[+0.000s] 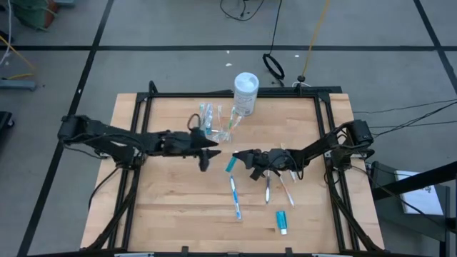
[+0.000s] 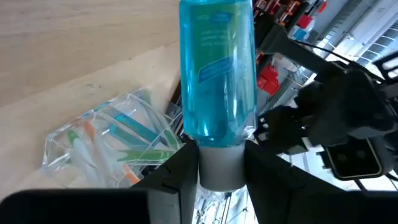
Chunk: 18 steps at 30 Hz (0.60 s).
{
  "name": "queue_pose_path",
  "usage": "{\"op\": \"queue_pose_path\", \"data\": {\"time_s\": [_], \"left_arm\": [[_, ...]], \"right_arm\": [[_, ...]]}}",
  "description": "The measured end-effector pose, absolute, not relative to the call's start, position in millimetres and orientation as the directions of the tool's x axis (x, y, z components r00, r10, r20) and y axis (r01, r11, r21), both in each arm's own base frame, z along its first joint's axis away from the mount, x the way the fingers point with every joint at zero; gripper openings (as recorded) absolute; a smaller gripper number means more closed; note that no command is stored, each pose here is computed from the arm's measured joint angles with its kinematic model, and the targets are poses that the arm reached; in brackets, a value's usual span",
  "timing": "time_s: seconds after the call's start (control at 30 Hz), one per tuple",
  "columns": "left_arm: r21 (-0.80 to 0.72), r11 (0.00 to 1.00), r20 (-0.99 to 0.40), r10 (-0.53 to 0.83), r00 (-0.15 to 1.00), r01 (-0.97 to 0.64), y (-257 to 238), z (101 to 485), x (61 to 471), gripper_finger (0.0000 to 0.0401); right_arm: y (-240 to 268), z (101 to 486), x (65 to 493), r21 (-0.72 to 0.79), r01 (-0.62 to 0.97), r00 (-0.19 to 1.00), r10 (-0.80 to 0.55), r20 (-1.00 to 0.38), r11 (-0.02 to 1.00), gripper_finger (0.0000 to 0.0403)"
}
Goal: Pick & Place toothbrushing station
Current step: Put the blue mouthwash into the transparent organizer
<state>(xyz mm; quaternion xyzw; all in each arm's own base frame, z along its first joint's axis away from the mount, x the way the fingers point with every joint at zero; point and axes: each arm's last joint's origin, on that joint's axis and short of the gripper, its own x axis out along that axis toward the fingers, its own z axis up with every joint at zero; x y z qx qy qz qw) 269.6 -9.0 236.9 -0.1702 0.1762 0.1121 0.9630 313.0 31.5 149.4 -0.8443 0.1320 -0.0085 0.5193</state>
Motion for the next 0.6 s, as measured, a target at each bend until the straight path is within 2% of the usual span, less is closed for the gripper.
{"op": "queue_pose_path", "data": {"time_s": [0.17,0.4,0.6], "left_arm": [[-0.329,0.899,-0.399,0.146,0.905,-0.290,-14.5,225.7,294.2,0.0184],[-0.333,0.887,-0.452,0.147,0.880,-0.319,-13.4,208.8,308.7,0.0184],[-0.402,0.888,-0.452,0.018,0.892,-0.222,-9.1,208.5,310.3,0.0184]], "right_arm": [[31.4,149.4,313.0,-0.879,-0.214,0.965,-0.232,-0.123,-0.426,0.0097],[31.5,152.2,313.4,-0.877,-0.191,0.968,-0.230,-0.095,-0.442,0.0106],[31.4,152.8,313.4,-0.880,-0.185,0.969,-0.230,-0.089,-0.438,0.0102]]}}
